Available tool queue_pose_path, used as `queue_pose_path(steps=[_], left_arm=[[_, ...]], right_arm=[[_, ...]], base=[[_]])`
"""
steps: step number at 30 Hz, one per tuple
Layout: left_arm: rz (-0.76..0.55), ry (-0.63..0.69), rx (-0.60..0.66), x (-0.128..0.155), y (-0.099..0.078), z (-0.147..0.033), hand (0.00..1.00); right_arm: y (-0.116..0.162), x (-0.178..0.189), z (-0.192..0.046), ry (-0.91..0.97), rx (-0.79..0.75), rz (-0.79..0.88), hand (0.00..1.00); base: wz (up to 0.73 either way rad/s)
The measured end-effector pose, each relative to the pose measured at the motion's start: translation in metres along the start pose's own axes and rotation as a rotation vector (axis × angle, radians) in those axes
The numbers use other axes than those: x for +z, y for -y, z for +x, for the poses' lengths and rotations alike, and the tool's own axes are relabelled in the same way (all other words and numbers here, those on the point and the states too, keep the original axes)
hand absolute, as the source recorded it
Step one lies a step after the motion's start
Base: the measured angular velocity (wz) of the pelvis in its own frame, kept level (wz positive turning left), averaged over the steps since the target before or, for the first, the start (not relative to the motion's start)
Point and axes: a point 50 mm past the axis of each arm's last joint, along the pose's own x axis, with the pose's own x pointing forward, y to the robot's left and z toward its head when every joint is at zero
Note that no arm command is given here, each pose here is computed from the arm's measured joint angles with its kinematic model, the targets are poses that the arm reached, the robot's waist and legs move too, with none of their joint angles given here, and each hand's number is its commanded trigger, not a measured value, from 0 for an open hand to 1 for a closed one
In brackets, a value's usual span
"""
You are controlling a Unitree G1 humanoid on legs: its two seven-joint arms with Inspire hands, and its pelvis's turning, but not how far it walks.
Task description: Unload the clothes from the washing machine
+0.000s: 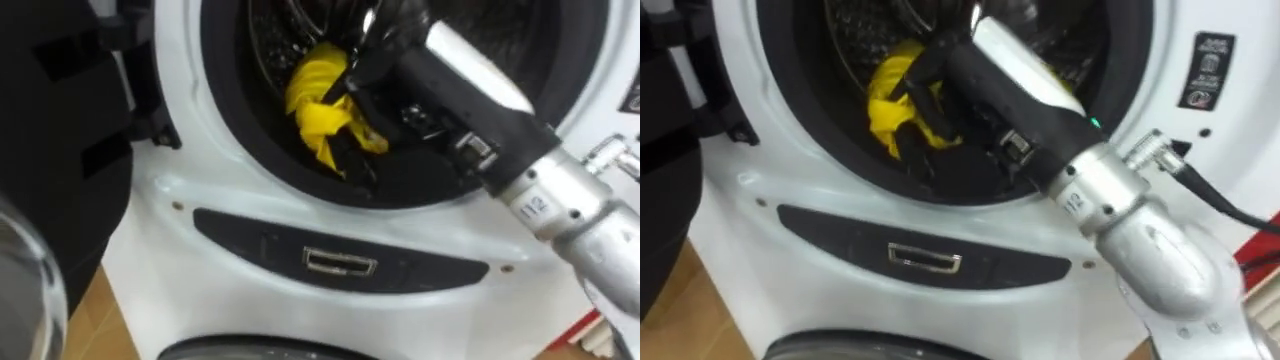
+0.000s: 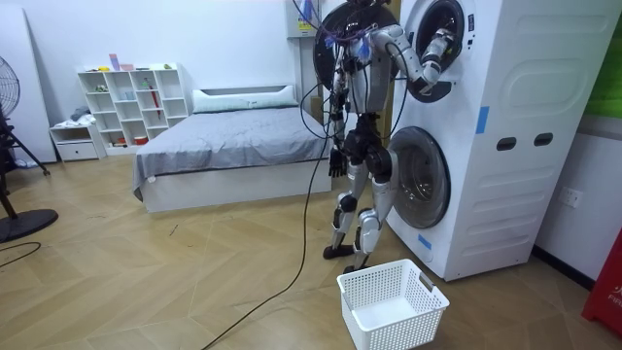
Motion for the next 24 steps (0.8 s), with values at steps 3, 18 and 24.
queue_pose_path(steps=[3, 18, 24], left_arm=[[-0.004, 0.003, -0.009, -0.004, 0.000, -0.001, 0.00], [-0.046, 0.005, -0.026, -0.012, 0.001, -0.001, 0.00], [-0.055, 0.007, -0.016, -0.017, -0.002, -0.002, 0.00]], right_arm=[[0.005, 0.003, -0.001, 0.032, -0.020, -0.002, 1.00], [0.010, 0.003, -0.018, 0.154, -0.036, 0.303, 1.00], [0.013, -0.001, -0.031, 0.177, -0.053, 0.459, 1.00]], base=[[-0.12], [-0.01], [0.00]])
